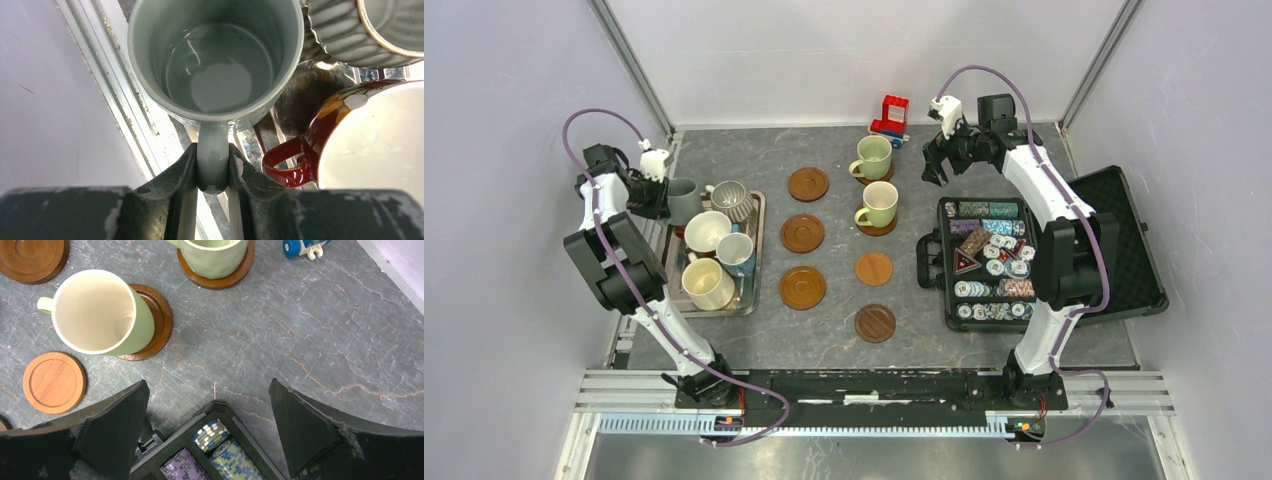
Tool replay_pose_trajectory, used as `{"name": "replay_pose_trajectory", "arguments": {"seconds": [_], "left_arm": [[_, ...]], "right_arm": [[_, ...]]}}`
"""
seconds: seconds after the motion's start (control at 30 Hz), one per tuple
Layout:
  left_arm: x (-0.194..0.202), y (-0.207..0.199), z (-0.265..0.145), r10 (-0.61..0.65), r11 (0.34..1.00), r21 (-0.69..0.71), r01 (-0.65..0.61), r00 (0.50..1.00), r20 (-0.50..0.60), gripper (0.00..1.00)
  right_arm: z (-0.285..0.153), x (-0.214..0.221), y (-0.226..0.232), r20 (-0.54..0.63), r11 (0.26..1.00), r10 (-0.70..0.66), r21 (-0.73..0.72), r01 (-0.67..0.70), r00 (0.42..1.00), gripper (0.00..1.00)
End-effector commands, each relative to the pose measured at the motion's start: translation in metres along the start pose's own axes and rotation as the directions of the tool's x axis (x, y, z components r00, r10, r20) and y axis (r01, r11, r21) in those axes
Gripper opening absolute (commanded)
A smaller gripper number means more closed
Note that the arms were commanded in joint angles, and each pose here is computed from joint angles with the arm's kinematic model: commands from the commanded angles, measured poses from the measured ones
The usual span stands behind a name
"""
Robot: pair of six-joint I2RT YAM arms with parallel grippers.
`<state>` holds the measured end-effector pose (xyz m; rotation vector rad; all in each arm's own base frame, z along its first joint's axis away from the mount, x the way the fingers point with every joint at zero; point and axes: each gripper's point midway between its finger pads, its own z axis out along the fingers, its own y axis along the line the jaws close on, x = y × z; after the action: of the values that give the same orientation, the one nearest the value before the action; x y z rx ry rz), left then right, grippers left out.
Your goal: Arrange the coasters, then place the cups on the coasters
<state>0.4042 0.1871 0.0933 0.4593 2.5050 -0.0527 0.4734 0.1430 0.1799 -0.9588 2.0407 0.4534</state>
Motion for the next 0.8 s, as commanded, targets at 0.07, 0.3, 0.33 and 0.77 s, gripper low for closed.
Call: {"name": "replay_pose_trajectory", "arguments": {"seconds": [0.07,0.3,0.33,0.77], "left_arm": [[-0.045,0.011,-0.032,0.029,0.999,-0.047,-0.023,0.989,0.148,0.02],[0.002,0.004,-0.021,0.038,0.998,-0.048,-0.039,0.999,-0.016,0.03],[0.008,0.003,-0.020,0.036,0.998,-0.050,-0.037,0.999,-0.035,0.05],[0.015,0.002,0.011,0.001,0.996,-0.091,0.009,0.993,0.117,0.40]], "right_arm": [[-0.007,-0.012,0.004,0.040,1.000,-0.014,-0.002,0.014,0.999,0.98],[-0.008,-0.011,0.003,0.040,1.000,-0.024,0.003,0.024,0.999,0.98],[-0.008,-0.011,0.003,0.039,1.000,-0.023,0.002,0.023,0.999,0.98],[-0.008,-0.007,0.004,0.023,1.000,-0.025,0.001,0.025,0.999,0.98]]}}
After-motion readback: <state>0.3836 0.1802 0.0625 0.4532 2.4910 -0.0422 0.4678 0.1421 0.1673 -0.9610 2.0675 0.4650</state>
